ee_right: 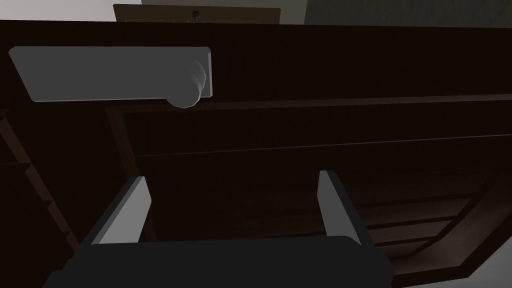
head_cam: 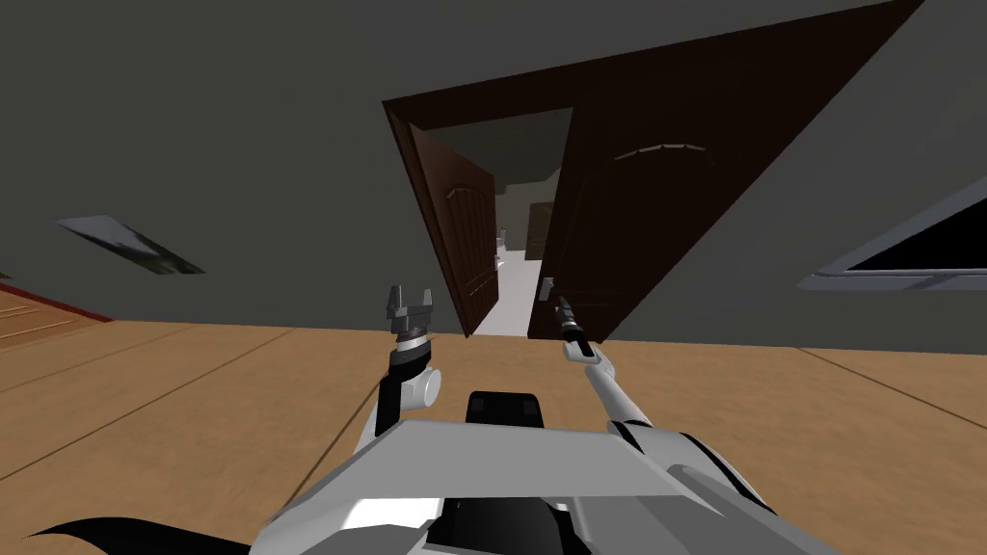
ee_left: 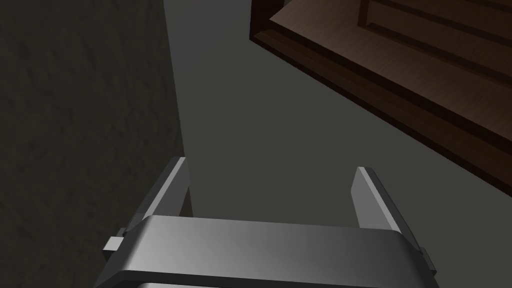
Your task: Push the door open
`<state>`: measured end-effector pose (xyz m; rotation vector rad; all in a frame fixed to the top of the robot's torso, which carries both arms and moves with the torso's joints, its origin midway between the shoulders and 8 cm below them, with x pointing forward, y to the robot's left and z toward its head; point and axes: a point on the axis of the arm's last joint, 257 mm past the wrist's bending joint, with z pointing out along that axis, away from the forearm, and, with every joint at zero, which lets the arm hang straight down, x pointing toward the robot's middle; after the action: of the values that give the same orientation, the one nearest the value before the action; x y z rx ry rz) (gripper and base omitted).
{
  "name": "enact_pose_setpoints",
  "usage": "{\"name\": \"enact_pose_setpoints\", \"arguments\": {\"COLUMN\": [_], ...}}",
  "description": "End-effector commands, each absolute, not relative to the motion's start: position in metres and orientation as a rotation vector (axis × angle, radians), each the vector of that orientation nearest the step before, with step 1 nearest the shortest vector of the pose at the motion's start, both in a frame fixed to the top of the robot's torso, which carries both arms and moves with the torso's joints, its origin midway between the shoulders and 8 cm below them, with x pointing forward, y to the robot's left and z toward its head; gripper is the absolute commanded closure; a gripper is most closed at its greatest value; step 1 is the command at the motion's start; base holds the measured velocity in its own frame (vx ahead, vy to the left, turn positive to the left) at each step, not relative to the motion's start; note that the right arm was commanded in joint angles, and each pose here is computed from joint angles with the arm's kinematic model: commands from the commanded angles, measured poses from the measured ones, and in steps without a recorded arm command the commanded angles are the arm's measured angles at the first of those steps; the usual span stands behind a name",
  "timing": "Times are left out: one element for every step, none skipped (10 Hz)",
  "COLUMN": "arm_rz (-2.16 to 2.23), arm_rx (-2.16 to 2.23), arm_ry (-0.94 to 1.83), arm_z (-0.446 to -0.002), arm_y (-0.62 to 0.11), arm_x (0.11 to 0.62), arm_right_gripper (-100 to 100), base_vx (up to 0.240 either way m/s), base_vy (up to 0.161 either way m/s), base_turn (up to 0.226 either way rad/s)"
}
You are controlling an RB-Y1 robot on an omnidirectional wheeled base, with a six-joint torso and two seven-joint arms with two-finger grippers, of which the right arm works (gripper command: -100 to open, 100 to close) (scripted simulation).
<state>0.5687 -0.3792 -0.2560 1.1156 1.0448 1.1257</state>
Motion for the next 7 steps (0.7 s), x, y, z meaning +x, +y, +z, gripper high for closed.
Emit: {"name": "enact_pose_setpoints", "arguments": {"arm_rz": [1.112, 1.105, 1.098, 1.092, 1.086, 1.080, 1.075], "arm_rx": [1.145, 1.160, 1.174, 1.188, 1.202, 1.216, 1.227], "arm_ry": [1.049, 1.050, 1.051, 1.051, 1.050, 1.050, 1.049], "arm_z": [-0.263, -0.267, -0.270, -0.273, -0.276, -0.279, -0.281], "arm_y": [-0.388, -0.393, -0.397, -0.402, -0.406, -0.410, -0.413], "arm_x": [0.571, 0.573, 0.575, 0.577, 0.578, 0.580, 0.581], "arm_right_gripper": [-100, -100, -100, -100, -100, -100, -100], "base_vx": [0.007, 0.020, 0.021, 0.021, 0.010, 0.010, 0.003], "base_vy": [-0.118, -0.112, -0.102, -0.106, -0.106, -0.099, -0.099], "base_turn": [0.175, 0.180, 0.148, 0.143, 0.143, 0.147, 0.130]}}
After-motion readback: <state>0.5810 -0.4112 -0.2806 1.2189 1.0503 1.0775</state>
